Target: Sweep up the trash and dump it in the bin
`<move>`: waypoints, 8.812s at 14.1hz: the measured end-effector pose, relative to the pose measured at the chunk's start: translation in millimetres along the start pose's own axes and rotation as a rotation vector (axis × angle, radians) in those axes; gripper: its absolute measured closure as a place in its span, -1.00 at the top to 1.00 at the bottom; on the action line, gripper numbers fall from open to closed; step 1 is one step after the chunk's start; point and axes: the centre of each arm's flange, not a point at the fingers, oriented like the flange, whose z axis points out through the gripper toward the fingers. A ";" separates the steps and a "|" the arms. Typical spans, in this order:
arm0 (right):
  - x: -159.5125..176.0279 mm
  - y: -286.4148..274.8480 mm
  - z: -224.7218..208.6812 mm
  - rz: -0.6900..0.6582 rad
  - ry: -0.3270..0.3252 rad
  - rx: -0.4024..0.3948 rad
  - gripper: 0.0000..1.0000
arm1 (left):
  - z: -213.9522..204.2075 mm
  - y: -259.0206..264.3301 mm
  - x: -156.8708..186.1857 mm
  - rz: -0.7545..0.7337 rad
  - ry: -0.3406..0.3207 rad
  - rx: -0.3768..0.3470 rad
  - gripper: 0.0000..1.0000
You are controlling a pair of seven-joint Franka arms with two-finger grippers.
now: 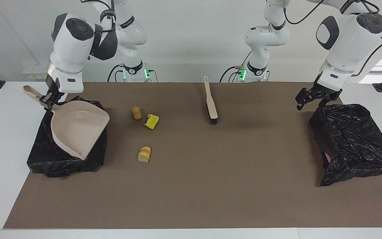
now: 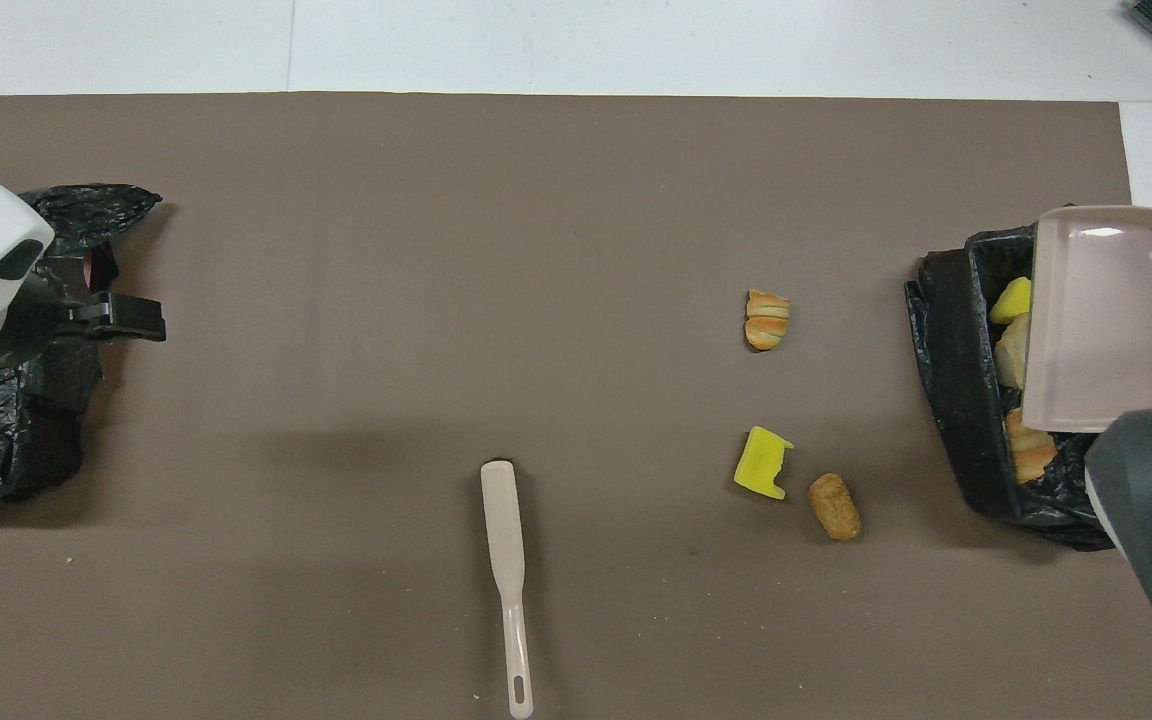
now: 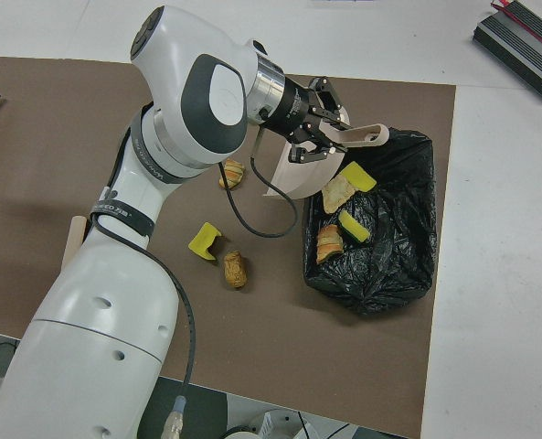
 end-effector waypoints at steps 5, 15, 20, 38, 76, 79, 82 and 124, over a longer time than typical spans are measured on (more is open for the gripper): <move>122.3 -7.7 -20.1 0.423 0.158 0.213 -0.38 | -42.4 3.1 -2.4 0.013 0.007 0.003 1.00; 376.1 -99.0 -101.6 1.067 0.200 0.452 -0.38 | -39.7 -2.7 -2.1 0.057 -0.005 0.003 1.00; 467.9 -153.1 -110.6 1.145 0.174 0.539 -0.38 | -37.2 -3.0 -5.2 0.062 -0.033 0.004 1.00; 462.4 -165.9 -168.6 1.188 0.197 0.609 0.73 | -35.0 -2.4 -8.4 0.068 -0.058 -0.020 1.00; 302.2 -384.0 -151.9 1.109 -0.026 0.768 -0.48 | -34.9 14.9 -9.1 0.105 -0.052 -0.021 1.00; 252.4 -342.2 -139.5 1.171 -0.113 0.719 -0.48 | -20.8 59.9 -7.8 0.183 -0.033 -0.027 1.00; 217.3 -326.1 -103.5 1.196 -0.225 0.539 -0.48 | 8.5 114.4 -10.2 0.221 -0.024 -0.033 1.00; 180.3 -252.5 -16.2 1.123 -0.082 0.798 -0.48 | 172.0 267.9 -71.2 1.142 -0.205 -0.070 -0.34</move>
